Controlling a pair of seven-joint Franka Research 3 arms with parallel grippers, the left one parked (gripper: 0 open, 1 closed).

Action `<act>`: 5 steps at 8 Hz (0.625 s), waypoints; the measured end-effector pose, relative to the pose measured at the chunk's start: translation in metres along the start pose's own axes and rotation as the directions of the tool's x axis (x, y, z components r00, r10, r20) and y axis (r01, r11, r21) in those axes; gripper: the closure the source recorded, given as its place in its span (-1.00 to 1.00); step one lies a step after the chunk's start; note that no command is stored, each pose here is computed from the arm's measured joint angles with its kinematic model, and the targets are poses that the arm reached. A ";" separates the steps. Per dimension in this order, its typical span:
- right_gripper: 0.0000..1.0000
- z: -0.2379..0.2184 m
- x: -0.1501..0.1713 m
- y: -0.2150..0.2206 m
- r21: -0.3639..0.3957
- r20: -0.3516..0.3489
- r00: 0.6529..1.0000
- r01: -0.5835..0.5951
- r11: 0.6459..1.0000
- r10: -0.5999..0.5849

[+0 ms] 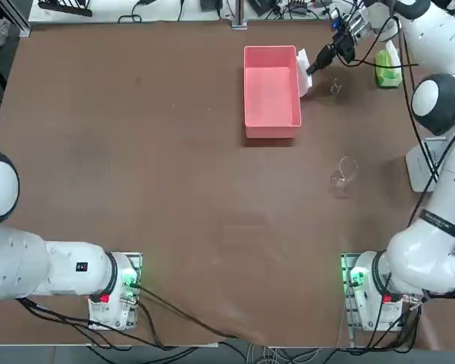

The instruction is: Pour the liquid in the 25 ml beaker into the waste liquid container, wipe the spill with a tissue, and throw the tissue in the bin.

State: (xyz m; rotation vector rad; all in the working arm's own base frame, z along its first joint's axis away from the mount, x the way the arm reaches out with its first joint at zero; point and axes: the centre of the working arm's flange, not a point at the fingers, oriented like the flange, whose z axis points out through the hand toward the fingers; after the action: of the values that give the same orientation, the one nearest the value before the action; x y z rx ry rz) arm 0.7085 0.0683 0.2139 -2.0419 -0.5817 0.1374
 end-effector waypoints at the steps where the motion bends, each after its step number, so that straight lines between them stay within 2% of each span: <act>1: 0.93 0.001 -0.001 0.003 0.000 -0.002 1.000 0.000 1.000 0.000; 5: 0.93 0.002 0.000 0.006 -0.008 -0.011 1.000 0.025 1.000 -0.025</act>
State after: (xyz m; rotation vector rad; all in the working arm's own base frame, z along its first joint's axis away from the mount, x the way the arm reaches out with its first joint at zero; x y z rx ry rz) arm 0.7098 0.0670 0.2074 -2.0410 -0.6013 0.1088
